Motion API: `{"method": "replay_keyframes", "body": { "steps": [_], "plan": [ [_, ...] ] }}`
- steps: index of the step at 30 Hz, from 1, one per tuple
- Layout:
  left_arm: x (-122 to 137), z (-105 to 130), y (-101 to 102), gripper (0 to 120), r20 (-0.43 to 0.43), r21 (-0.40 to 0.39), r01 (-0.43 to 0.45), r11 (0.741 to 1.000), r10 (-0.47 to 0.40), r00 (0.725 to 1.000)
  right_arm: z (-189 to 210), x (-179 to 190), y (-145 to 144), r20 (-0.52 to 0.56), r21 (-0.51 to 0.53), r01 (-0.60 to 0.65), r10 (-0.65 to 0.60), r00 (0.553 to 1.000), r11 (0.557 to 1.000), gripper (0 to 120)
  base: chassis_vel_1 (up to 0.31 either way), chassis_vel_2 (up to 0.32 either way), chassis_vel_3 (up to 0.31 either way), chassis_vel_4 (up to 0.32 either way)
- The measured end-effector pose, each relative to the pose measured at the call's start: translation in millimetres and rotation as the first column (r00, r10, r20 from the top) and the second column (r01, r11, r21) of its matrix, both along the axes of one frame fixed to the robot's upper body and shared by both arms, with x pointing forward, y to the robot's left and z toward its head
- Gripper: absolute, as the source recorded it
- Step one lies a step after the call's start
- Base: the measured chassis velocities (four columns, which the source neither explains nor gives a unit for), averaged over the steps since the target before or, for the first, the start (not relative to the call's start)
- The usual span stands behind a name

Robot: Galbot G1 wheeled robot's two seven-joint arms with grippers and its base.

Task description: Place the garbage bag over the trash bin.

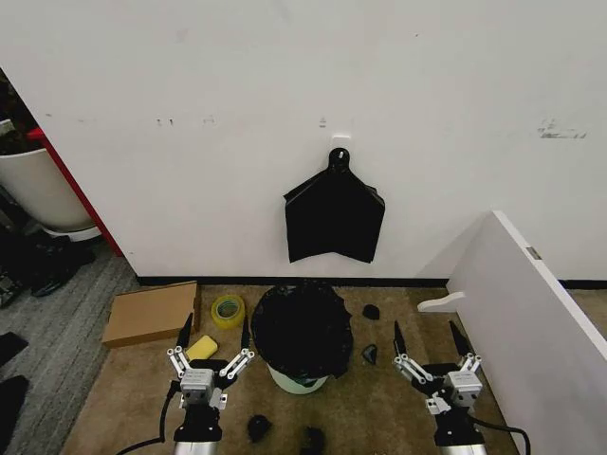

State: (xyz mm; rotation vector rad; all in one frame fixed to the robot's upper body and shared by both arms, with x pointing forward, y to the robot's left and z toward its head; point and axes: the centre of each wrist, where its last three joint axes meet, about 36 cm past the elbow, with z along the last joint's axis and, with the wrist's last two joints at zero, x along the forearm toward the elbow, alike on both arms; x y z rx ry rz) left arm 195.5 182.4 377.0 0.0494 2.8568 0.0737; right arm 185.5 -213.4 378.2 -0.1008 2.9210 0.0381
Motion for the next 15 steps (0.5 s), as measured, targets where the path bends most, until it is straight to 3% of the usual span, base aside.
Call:
{"method": "replay_keyframes", "body": {
  "steps": [15],
  "plan": [
    [-5.8,1.8,-4.8,100,-0.030,-0.010,-0.003,1.000,0.003,1.000,-0.5,-2.7,1.3,0.037,-0.024,0.013,-0.012,0.999,1.000,100,0.000,0.000,0.000,0.000]
  ]
}}
